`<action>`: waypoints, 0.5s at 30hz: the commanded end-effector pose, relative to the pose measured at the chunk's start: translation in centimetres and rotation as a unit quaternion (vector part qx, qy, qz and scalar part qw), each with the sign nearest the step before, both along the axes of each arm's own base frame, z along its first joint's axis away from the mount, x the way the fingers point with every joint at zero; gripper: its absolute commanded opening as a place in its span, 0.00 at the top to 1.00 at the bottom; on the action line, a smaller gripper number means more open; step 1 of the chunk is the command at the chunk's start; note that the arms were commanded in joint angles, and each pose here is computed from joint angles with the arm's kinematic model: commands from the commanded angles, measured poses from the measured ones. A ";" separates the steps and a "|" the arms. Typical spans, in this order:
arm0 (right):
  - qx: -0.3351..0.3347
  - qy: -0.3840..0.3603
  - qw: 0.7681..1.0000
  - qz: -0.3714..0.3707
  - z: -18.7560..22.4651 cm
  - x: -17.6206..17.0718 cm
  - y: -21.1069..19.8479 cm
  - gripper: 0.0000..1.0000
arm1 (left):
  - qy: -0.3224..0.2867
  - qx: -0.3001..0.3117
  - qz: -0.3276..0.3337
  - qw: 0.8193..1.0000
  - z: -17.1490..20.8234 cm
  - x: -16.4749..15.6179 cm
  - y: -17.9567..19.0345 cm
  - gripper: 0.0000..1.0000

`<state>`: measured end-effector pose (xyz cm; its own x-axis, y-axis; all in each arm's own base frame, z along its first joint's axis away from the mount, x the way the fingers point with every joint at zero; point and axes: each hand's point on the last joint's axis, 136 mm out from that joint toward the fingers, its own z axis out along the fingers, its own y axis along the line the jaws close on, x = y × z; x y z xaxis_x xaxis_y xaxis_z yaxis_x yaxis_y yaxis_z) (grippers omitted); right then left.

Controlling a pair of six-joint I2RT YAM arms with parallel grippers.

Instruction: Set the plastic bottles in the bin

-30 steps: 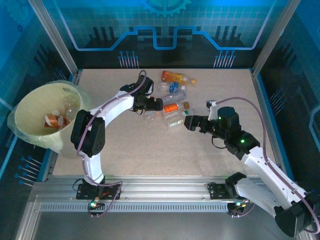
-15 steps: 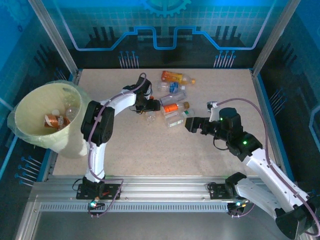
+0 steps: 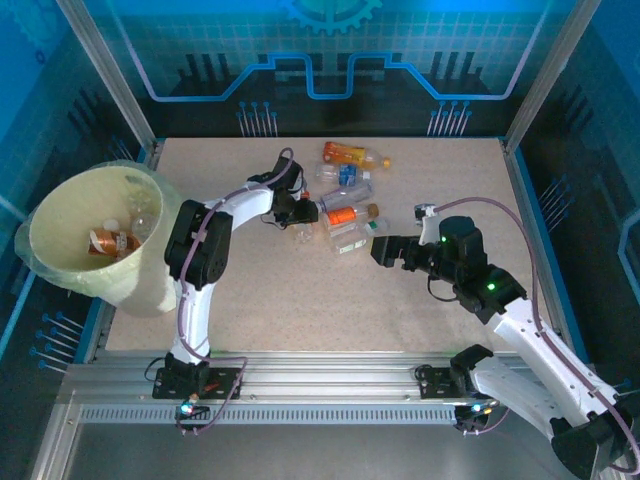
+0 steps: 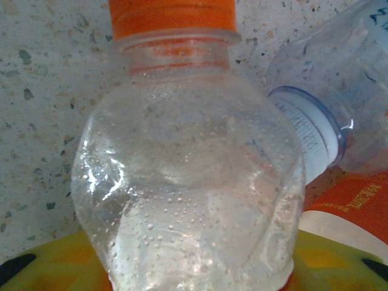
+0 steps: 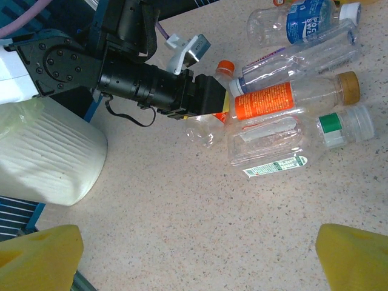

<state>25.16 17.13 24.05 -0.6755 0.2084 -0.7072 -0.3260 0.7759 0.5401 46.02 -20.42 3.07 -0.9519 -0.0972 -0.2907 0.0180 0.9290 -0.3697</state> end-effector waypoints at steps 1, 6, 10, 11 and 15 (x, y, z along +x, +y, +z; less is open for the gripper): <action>-0.009 -0.012 1.000 0.005 0.2 -0.2 -0.1 0.00 | -0.017 -0.014 0.004 1.000 1.5 -0.4 0.2 0.57; -0.012 -0.018 0.999 0.024 0.3 -0.3 0.5 0.00 | -0.056 -0.022 0.009 0.998 3.5 -1.1 0.7 0.62; -0.011 -0.016 0.999 0.038 0.1 -0.3 1.1 0.00 | -0.086 -0.024 0.018 0.996 5.3 -1.9 1.4 0.63; -0.009 -0.015 0.999 0.041 0.0 -0.3 1.4 0.00 | -0.097 -0.026 0.020 0.995 6.0 -2.1 1.5 0.63; -0.004 -0.016 0.999 0.051 0.0 -0.2 2.3 0.00 | -0.130 -0.030 0.030 0.991 8.3 -3.2 2.3 0.63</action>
<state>25.14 18.36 23.47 -0.6820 0.1508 -0.7156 -0.3750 0.7680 0.5192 42.38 -18.63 8.26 -0.8911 -0.1366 -0.4328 0.0535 0.9153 -0.3991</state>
